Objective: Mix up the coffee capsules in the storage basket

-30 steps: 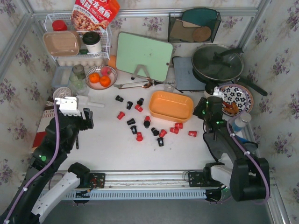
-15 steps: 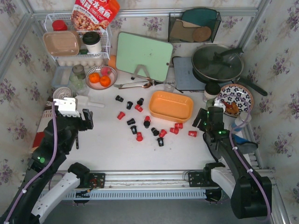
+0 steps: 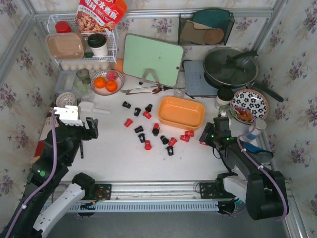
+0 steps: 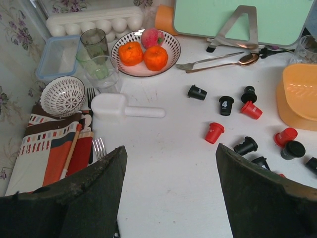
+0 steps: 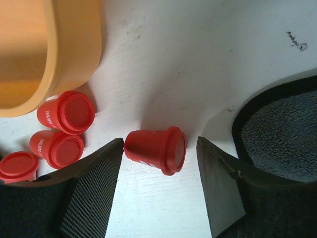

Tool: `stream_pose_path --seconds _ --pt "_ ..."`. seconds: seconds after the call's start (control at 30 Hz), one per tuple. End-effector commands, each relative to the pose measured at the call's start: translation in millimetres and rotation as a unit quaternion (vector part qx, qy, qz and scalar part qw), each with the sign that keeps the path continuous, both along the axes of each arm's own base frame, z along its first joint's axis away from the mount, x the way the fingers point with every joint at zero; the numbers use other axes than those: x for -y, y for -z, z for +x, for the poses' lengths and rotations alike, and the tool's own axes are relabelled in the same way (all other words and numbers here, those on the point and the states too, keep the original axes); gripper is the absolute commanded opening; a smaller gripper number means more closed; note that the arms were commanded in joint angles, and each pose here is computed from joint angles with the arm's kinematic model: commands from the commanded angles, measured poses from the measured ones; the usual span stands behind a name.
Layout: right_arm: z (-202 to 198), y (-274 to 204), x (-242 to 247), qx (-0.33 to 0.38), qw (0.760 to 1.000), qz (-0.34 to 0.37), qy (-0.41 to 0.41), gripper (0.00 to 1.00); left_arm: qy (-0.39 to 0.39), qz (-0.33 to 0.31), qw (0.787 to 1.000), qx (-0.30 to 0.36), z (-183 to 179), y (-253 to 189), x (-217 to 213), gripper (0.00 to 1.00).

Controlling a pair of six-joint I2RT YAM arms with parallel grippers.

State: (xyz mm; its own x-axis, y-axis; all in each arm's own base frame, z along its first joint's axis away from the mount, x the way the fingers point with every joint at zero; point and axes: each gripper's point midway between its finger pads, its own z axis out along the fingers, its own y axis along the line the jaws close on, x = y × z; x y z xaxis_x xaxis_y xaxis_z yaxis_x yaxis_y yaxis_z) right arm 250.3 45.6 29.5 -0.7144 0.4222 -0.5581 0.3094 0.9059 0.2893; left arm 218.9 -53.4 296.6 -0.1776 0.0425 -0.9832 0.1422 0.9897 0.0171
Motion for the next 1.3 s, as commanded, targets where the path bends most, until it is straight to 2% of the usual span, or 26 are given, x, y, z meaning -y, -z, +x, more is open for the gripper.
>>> stream_pose_path --seconds 0.0,0.17,0.33,0.5,0.63,0.8,1.1,1.27 --pt "3 1 -5 -0.002 1.000 0.002 0.008 0.69 0.008 -0.011 1.000 0.023 0 -13 3 0.75" --pt "4 5 -7 -0.015 1.000 -0.010 0.004 0.69 0.007 -0.015 0.999 0.030 -3 -16 0 0.75" --pt "4 8 -10 -0.024 0.999 -0.021 0.003 0.65 0.006 -0.019 0.999 0.038 -6 -17 -2 0.76" --pt "5 7 -9 -0.022 0.999 -0.025 0.006 0.43 0.003 -0.021 0.999 0.046 -9 -19 -4 0.78" --pt "9 -2 -7 -0.007 0.999 -0.032 0.011 0.36 0.002 -0.024 0.998 0.051 -10 -20 -6 0.79" --pt "21 -33 -2 0.026 0.998 -0.050 0.010 0.35 0.000 -0.025 0.998 0.053 -10 -20 -6 0.80" --pt "66 -123 -16 0.148 0.987 -0.068 -0.007 0.36 0.002 -0.021 0.999 0.048 -8 -17 -4 0.80" --pt "86 -124 -41 0.160 0.982 -0.087 -0.046 0.38 0.001 -0.018 0.999 0.043 -6 -15 -4 0.80"
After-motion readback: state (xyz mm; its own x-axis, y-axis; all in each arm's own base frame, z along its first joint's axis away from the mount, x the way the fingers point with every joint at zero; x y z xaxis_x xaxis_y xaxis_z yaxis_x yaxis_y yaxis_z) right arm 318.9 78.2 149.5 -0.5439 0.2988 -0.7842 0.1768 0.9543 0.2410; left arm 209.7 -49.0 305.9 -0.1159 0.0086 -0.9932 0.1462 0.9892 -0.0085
